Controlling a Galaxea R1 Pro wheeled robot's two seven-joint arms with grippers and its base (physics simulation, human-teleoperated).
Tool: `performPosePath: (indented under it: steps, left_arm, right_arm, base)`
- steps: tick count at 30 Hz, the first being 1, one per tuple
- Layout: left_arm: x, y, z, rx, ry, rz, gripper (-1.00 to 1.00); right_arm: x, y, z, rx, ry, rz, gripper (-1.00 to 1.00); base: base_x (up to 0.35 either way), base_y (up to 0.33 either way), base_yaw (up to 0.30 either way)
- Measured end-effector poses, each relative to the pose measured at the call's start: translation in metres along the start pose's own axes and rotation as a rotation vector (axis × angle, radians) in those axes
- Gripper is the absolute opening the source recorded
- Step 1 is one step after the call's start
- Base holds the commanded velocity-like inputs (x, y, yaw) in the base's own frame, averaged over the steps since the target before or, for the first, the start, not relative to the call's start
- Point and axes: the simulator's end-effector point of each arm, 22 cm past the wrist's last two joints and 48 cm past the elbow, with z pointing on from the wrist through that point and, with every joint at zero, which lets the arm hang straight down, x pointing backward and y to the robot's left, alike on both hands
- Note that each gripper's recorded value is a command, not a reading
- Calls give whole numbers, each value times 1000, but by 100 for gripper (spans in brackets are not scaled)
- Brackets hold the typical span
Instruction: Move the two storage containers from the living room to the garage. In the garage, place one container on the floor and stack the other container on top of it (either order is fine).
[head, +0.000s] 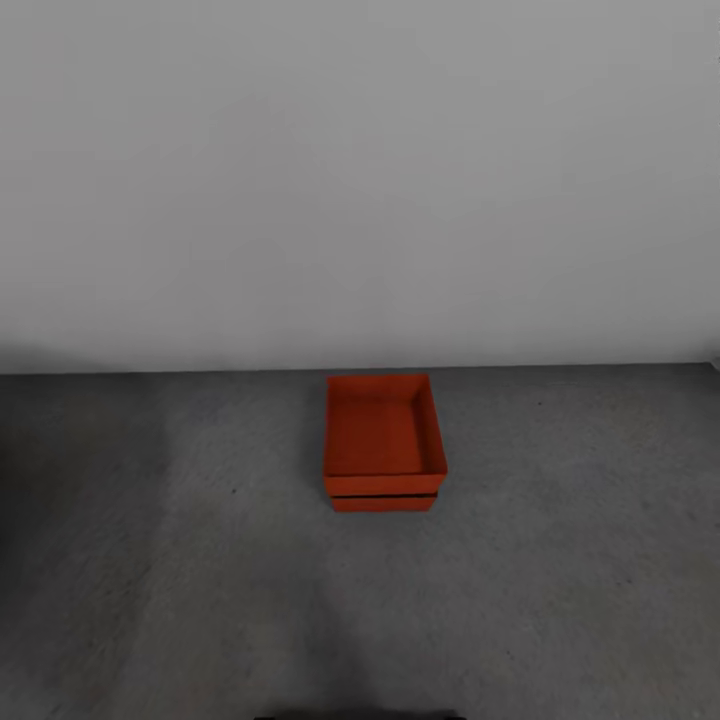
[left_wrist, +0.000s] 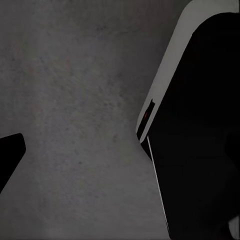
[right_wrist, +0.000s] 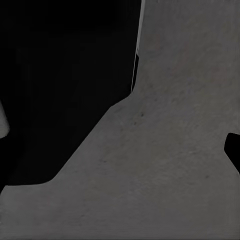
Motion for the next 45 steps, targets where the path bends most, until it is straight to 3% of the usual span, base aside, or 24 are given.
performPosePath:
  steps: [45]
  left_arm:
    - [-27,-9,-9,25,-66,-15,100]
  right_arm:
    - [-22,-3,-4,6,-66,1,100]
  base:
    - [0,0,0]
